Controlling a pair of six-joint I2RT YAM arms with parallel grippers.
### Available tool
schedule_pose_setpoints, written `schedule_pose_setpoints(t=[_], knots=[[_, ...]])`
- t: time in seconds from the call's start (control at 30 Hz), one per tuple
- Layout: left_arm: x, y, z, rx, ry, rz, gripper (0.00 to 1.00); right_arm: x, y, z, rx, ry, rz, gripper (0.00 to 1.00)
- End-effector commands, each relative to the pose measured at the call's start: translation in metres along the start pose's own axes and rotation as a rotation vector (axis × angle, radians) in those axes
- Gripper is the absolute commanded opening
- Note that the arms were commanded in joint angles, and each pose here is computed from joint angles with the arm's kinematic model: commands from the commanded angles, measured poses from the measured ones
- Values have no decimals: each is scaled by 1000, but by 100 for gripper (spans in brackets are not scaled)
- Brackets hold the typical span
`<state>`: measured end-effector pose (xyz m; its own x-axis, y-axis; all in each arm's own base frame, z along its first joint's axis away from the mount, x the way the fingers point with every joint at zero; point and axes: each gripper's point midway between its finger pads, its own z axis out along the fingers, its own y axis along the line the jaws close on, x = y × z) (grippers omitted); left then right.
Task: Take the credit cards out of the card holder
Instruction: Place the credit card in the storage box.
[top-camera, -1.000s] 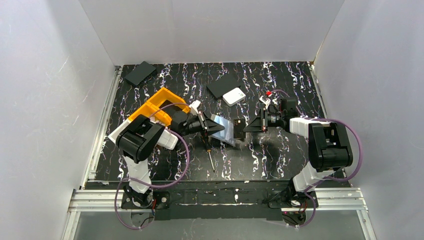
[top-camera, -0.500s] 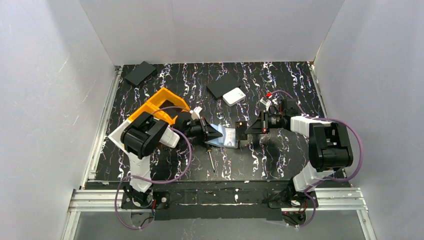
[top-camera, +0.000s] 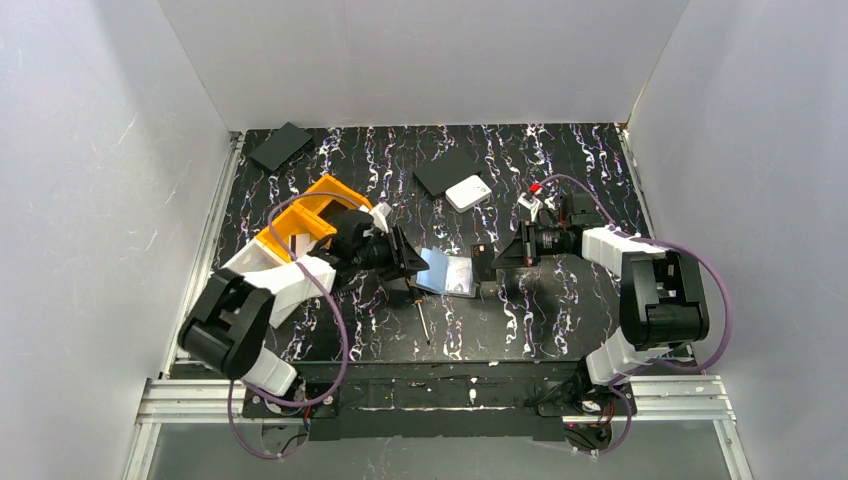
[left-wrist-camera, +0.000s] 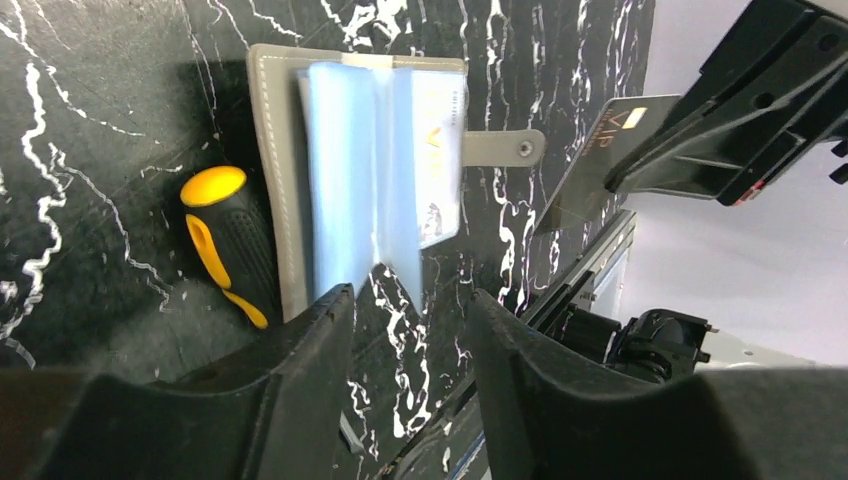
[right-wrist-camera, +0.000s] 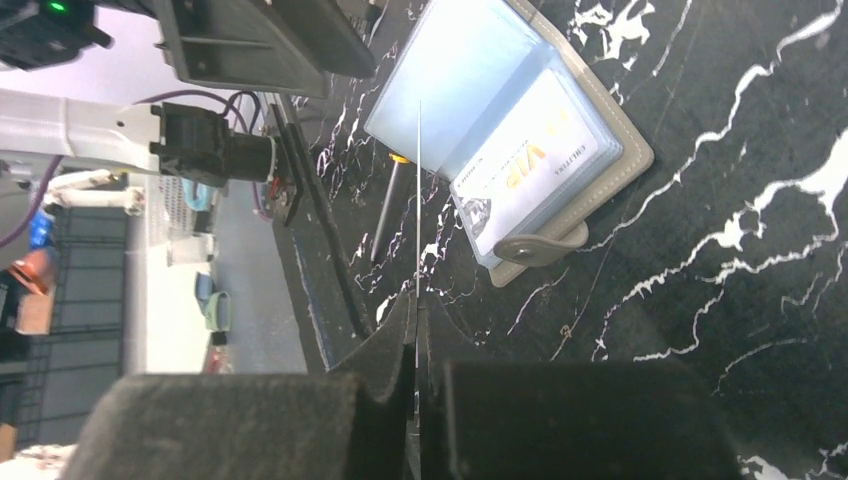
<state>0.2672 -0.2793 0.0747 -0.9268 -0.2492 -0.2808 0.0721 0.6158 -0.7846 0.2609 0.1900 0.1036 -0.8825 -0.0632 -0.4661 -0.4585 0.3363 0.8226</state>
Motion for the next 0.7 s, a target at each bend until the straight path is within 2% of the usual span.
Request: schedule_pose_setpoints(t=[0.0, 0.07, 0.13, 0.17, 0.23, 0.4, 0.53, 0.67], knots=[[-16, -18, -35, -42, -78, 208, 50, -11, 19, -2, -6, 17, -165, 1], [-22, -31, -50, -15, -123, 286, 64, -8, 24, 0, -9, 38, -201, 1], [-25, -46, -62, 30, -153, 355, 89, -3, 27, 3, -5, 74, -251, 1], [-26, -54, -70, 62, -165, 376, 97, 1, 30, 5, 4, 100, -272, 1], [-23, -69, -78, 146, -132, 393, 98, 8, 35, 10, 8, 142, -331, 1], [2, -106, -87, 369, 51, 487, 98, 27, 52, 18, -32, 241, -487, 1], [21, -110, -82, 346, 97, 683, 98, 43, 68, 21, -115, 306, -560, 1], [46, -116, -73, 406, 180, 762, 97, 54, 78, 22, -178, 350, -592, 1]])
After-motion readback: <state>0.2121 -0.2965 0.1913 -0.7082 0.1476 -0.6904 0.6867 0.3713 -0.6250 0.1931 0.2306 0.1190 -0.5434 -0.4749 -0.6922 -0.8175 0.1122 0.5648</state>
